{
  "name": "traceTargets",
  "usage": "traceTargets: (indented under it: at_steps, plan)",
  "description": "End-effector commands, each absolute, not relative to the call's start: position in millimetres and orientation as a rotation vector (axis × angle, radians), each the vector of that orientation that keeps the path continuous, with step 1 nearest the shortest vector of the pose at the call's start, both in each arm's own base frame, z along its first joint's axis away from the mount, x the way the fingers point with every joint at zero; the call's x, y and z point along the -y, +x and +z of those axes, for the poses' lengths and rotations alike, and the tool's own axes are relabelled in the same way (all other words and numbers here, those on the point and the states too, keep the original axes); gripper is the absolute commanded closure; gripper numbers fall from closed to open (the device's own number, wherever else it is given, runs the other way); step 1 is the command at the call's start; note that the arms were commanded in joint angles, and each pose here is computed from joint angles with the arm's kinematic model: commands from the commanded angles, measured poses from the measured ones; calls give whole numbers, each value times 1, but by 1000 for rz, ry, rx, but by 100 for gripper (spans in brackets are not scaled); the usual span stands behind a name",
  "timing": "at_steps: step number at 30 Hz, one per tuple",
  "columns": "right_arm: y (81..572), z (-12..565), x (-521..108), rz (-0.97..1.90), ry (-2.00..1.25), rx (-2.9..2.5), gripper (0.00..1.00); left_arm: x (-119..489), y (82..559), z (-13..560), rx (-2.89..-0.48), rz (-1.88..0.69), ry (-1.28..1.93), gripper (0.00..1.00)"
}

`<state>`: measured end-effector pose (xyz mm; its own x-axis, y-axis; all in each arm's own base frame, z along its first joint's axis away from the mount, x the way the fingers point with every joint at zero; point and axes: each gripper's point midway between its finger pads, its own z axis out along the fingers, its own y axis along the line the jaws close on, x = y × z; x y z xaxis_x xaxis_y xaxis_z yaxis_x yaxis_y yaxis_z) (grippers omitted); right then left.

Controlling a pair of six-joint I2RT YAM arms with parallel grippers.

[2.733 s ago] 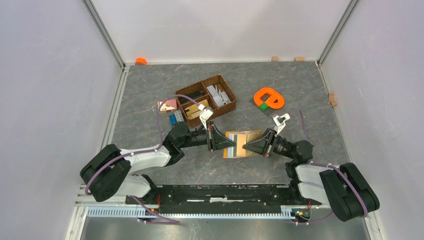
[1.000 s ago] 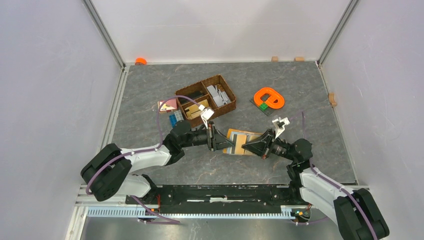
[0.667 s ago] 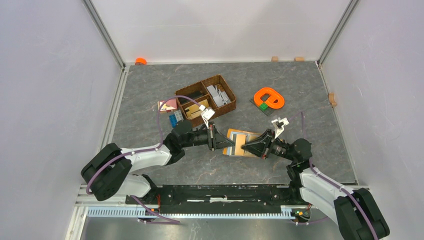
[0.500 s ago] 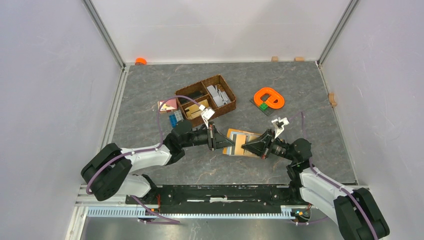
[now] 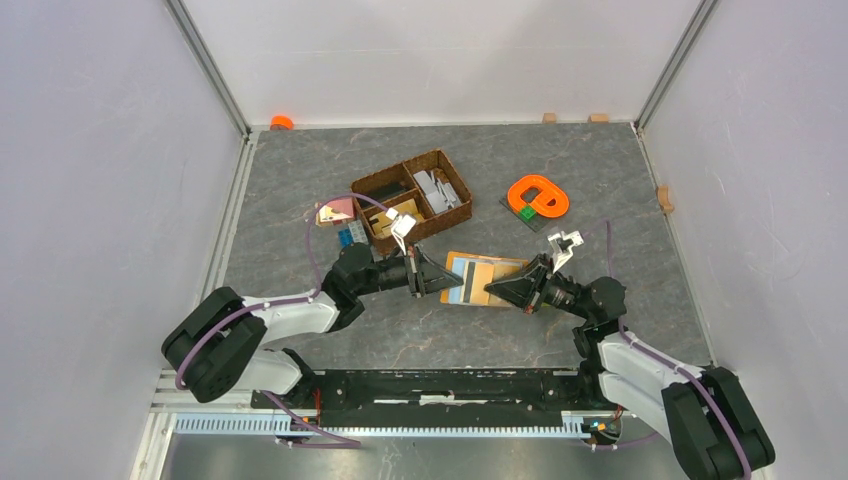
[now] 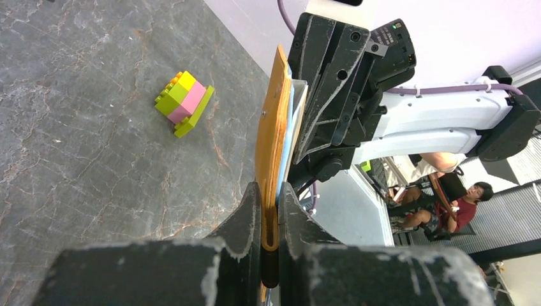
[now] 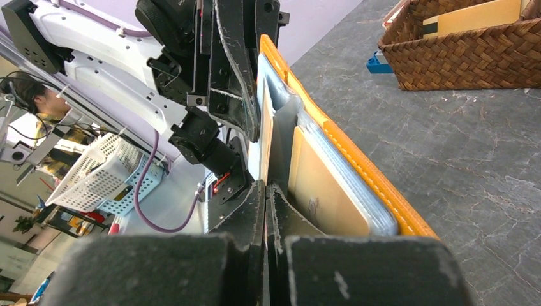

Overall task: Take the credit cards out of the card holder
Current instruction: Remove the credit card from the card holder.

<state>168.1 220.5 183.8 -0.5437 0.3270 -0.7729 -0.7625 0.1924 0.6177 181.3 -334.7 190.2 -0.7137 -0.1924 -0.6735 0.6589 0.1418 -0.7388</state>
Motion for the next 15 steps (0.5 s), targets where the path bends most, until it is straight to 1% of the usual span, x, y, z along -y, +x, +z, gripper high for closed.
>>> traceTargets:
  at_steps: [1,4,5,6,7,8,9,10,13,15]
  plan:
    - [164,200,-221,1526,-476,-1483,100,332,185,211,-1673,-1674,442,98]
    - [164,201,-221,1528,-479,-1479,99,332,185,209,-1680,-1666,446,98]
    - [164,201,-221,1528,-478,-1480,99,333,185,209,-1684,-1660,452,96]
    - [163,201,-221,1526,-480,-1479,100,333,186,207,-1697,-1647,456,89]
    - [164,200,-221,1526,-479,-1483,100,333,187,206,-1706,-1635,456,75]
    - [164,199,-221,1525,-477,-1486,100,334,187,206,-1708,-1629,460,64]
    - [165,198,-221,1526,-475,-1493,100,333,187,206,-1705,-1627,465,54]
    - [165,197,-221,1527,-472,-1501,100,333,186,207,-1700,-1627,467,47]
    - [166,193,-223,1537,-470,-1527,100,332,185,210,-1685,-1621,473,38]
    - [166,191,-224,1548,-473,-1541,100,330,185,211,-1681,-1604,480,34]
